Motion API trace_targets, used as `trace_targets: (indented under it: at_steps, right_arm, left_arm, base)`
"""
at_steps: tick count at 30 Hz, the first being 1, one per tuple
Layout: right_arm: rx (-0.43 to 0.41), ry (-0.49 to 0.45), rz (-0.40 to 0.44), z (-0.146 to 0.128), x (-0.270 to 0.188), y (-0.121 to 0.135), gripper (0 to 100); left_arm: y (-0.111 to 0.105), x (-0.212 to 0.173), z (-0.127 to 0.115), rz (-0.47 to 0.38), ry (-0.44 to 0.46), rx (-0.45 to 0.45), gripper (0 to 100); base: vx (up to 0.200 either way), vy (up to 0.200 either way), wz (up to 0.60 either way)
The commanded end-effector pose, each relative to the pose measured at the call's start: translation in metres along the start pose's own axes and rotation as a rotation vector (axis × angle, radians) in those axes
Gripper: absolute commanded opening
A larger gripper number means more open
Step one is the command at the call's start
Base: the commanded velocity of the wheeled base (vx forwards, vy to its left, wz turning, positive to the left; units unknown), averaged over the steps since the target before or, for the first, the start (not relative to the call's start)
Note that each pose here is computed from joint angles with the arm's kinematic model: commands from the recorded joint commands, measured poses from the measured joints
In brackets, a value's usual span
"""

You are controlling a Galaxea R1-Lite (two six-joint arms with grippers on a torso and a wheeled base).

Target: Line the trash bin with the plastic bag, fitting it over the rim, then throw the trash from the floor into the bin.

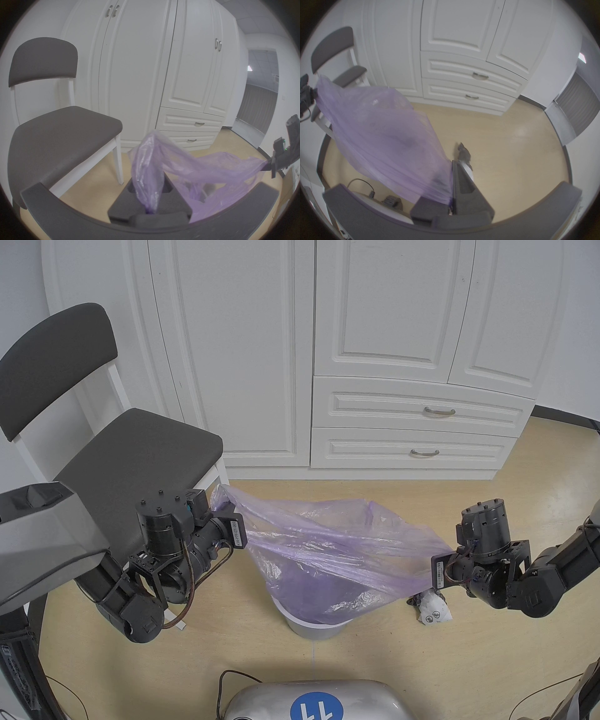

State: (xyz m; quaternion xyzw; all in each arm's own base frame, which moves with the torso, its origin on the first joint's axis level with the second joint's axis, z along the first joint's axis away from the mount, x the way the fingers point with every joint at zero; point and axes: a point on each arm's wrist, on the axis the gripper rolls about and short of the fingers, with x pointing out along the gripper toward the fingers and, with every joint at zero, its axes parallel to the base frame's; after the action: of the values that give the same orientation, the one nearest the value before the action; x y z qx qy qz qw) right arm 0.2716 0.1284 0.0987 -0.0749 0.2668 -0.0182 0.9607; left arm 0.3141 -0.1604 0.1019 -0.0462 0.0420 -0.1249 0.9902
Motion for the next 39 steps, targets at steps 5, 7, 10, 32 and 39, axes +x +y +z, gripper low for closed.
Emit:
trace_targets:
  at_steps: [5,7,10,32,39]
  right_arm:
    - [-0.034,-0.081,0.141,-0.015,-0.008,0.012,0]
    - [-0.025,-0.102,0.156,-0.015,-0.007,0.017,0]
    - [-0.011,-0.123,0.164,-0.016,-0.002,0.021,0]
    - [0.093,-0.047,0.362,-0.031,0.024,0.037,0]
    - [0.248,0.120,0.389,-0.020,0.046,0.038,0]
  left_arm:
    - [-0.011,-0.011,-0.010,-0.115,-0.014,-0.005,0]
    - [-0.014,-0.009,-0.014,-0.126,-0.023,-0.007,0]
    - [-0.016,-0.005,-0.019,-0.131,-0.045,-0.013,0]
    - [0.003,0.025,-0.039,-0.088,-0.012,-0.070,0]
    - [0.008,0.038,-0.036,-0.061,0.027,-0.151,0]
  base:
    - [0.000,0.000,0.00]
    - [0.000,0.000,0.00]
    - [0.000,0.000,0.00]
    - [0.000,0.000,0.00]
    - [0.000,0.000,0.00]
